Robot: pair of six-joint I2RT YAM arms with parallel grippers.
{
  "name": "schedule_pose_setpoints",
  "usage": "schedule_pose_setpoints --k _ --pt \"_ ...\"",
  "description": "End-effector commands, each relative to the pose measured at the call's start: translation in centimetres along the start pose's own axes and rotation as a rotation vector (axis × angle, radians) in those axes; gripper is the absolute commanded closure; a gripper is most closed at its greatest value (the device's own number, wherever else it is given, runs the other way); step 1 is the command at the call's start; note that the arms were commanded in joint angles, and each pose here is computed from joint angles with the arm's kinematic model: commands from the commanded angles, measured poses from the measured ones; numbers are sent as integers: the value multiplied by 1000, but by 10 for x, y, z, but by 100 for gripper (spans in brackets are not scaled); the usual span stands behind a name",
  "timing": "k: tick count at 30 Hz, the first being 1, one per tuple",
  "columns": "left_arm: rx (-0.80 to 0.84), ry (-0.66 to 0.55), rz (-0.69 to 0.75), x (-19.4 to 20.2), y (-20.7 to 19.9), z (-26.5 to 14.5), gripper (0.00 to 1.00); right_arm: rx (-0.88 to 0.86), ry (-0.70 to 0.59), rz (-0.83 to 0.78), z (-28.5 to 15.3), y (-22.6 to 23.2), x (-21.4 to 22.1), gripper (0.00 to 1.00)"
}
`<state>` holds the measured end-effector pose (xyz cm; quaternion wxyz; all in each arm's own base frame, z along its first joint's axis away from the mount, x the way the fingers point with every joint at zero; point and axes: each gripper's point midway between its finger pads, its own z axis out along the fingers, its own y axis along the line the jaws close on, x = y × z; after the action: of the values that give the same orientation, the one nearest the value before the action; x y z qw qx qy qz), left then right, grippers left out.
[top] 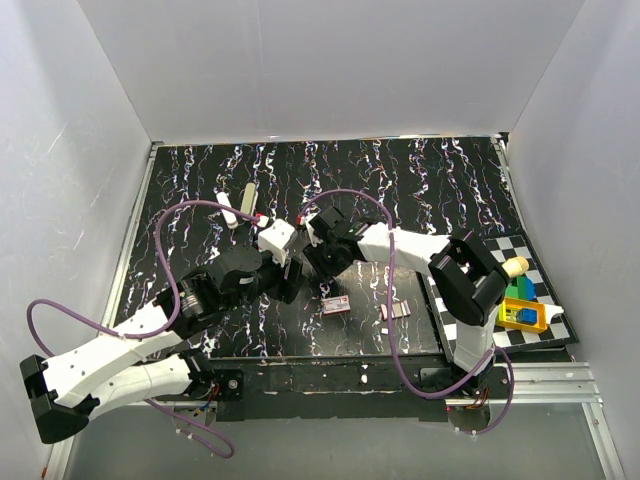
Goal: Unload the staples from the stapler
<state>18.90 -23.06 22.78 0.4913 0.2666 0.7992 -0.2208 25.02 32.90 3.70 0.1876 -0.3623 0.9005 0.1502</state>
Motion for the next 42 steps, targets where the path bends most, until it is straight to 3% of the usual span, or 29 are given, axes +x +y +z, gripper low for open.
schedule_pose_setpoints --k 1,23,35,42 --pt "5 -8 -3 -1 -1 3 40 14 7 -1 1 2 -6 50" --pt "1 -8 -4 -1 0 1 40 130 113 -6 8 -7 8 58" --pt "-5 -10 -4 -1 1 1 39 163 114 -17 8 -7 6 80" --pt "-10 -8 -7 0 3 1 39 168 57 5 -14 -6 3 84"
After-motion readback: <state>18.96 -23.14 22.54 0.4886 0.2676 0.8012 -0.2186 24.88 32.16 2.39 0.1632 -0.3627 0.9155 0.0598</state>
